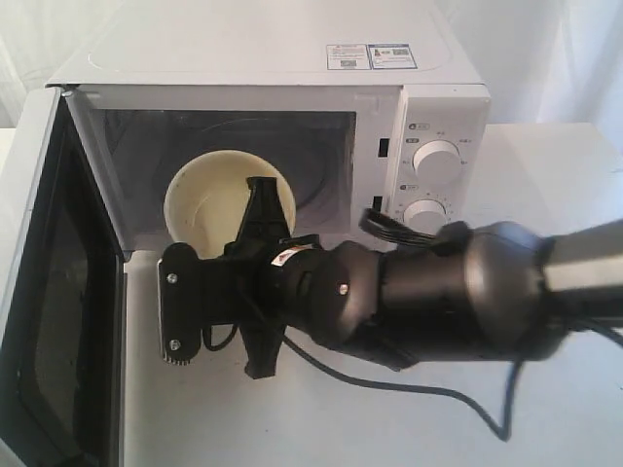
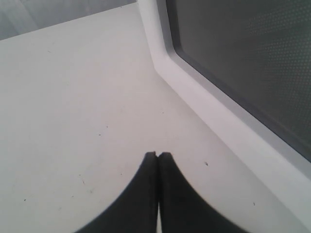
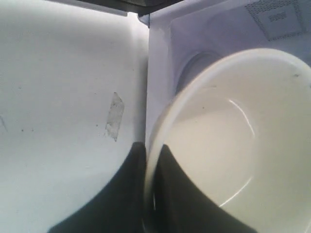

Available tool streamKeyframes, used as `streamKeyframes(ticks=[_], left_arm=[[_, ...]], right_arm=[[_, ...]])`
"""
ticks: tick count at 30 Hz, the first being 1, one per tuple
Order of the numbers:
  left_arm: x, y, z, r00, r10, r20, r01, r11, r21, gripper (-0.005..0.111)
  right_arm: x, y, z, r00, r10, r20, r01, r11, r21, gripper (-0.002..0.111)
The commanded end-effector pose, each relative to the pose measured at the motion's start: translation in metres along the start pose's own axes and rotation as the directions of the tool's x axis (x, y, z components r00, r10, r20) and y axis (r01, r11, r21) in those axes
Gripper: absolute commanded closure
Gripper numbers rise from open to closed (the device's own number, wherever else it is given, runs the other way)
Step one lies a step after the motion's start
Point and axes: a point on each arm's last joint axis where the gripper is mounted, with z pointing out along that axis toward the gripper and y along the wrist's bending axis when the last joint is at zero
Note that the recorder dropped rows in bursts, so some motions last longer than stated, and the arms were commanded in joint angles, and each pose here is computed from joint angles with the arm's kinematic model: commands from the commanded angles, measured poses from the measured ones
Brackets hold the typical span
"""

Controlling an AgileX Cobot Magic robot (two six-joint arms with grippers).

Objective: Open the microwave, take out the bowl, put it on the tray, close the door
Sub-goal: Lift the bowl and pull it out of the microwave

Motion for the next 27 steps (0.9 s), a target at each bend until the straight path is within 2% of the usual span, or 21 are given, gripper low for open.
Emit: streamKeyframes(ticks=[1, 4, 6, 9, 14, 21, 25, 27], left_arm=[[0.001, 0.000, 0.000, 1.000, -0.016, 0.001, 0.016, 1.000, 0.003, 0.107], [0.001, 0.000, 0.000, 1.000, -0.016, 0.001, 0.016, 1.000, 0.003, 0.107], [0.001, 0.000, 0.000, 1.000, -0.016, 0.001, 0.016, 1.000, 0.003, 0.107], [0.001, 0.000, 0.000, 1.000, -0.016, 0.001, 0.016, 1.000, 0.003, 0.107], [0.001, 0.000, 0.000, 1.000, -0.016, 0.001, 0.016, 1.000, 0.003, 0.107], [0.001, 0.000, 0.000, 1.000, -0.016, 0.001, 0.016, 1.000, 0.003, 0.107], [0.001, 0.000, 0.000, 1.000, -0.016, 0.001, 0.016, 1.000, 0.003, 0.107], [0.001, 0.000, 0.000, 1.000, -0.016, 0.001, 0.016, 1.000, 0.003, 0.107]], right_arm=[[0.000, -0.011, -0.040, 0.999, 0.033, 0.010, -0.034, 0.995, 0.092, 0.108], [0.004, -0.012, -0.062, 0.998, 0.068, -0.016, -0.066, 0.994, 0.085, 0.108], [0.008, -0.012, -0.075, 0.990, 0.136, -0.026, -0.133, 0.986, 0.099, 0.108], [0.013, -0.006, -0.093, 0.990, 0.136, -0.026, -0.132, 0.984, 0.120, 0.108], [0.023, 0.008, -0.111, 0.981, 0.191, -0.036, -0.187, 0.977, 0.098, 0.108], [0.051, 0.033, -0.122, 0.942, 0.301, -0.148, -0.292, 0.953, 0.077, 0.108], [0.062, 0.030, -0.129, 0.876, 0.421, -0.233, -0.393, 0.906, 0.160, 0.108], [0.067, 0.024, -0.135, 0.862, 0.431, -0.267, -0.374, 0.896, 0.238, 0.108]])
